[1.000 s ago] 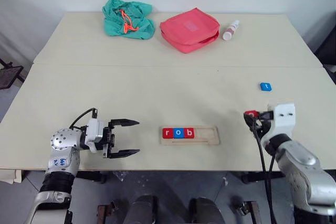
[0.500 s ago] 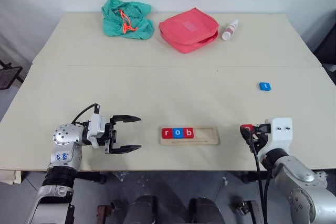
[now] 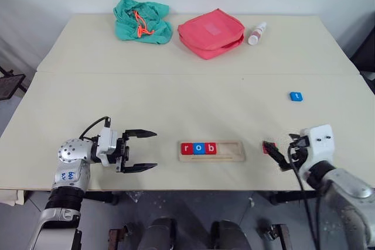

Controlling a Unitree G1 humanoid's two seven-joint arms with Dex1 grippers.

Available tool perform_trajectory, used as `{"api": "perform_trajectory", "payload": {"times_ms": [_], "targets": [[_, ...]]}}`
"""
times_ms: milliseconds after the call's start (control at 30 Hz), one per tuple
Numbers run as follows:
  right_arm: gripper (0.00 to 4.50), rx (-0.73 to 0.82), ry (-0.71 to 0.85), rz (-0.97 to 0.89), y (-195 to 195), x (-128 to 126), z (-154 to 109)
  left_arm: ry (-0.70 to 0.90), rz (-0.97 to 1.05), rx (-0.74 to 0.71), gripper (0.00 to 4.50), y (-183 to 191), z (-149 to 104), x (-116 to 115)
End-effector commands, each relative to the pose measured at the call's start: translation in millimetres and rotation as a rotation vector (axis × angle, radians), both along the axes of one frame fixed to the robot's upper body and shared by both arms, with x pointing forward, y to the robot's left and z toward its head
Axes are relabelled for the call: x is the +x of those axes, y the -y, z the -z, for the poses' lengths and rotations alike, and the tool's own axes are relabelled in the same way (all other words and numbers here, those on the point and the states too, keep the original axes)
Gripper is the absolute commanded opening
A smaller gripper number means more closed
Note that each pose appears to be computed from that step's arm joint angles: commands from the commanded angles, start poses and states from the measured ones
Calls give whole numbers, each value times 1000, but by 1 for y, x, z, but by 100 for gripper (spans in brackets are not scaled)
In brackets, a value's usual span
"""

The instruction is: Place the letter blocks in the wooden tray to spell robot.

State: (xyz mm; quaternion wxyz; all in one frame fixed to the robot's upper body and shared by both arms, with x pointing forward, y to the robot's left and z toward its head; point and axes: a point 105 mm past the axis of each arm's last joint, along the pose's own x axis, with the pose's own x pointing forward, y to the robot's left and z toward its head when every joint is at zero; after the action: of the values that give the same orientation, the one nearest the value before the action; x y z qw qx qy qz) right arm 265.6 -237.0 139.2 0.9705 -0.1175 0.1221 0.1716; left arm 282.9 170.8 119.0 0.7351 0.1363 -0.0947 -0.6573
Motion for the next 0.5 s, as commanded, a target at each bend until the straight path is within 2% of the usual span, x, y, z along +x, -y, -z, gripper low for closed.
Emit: {"api": "perform_trajectory", "payload": {"times_ms": [33,200,500], "targets": [[446,-54,41,-179,-10,-2,-17,29,30,5,450,-2,-6,-4],[446,-203,-19,-455,-11,7,-24,34,25,-2,450,1,-5,-5],[446,-343,-149,-691,-3,27,-10,28,29,-10,450,2,-4,-17]]}}
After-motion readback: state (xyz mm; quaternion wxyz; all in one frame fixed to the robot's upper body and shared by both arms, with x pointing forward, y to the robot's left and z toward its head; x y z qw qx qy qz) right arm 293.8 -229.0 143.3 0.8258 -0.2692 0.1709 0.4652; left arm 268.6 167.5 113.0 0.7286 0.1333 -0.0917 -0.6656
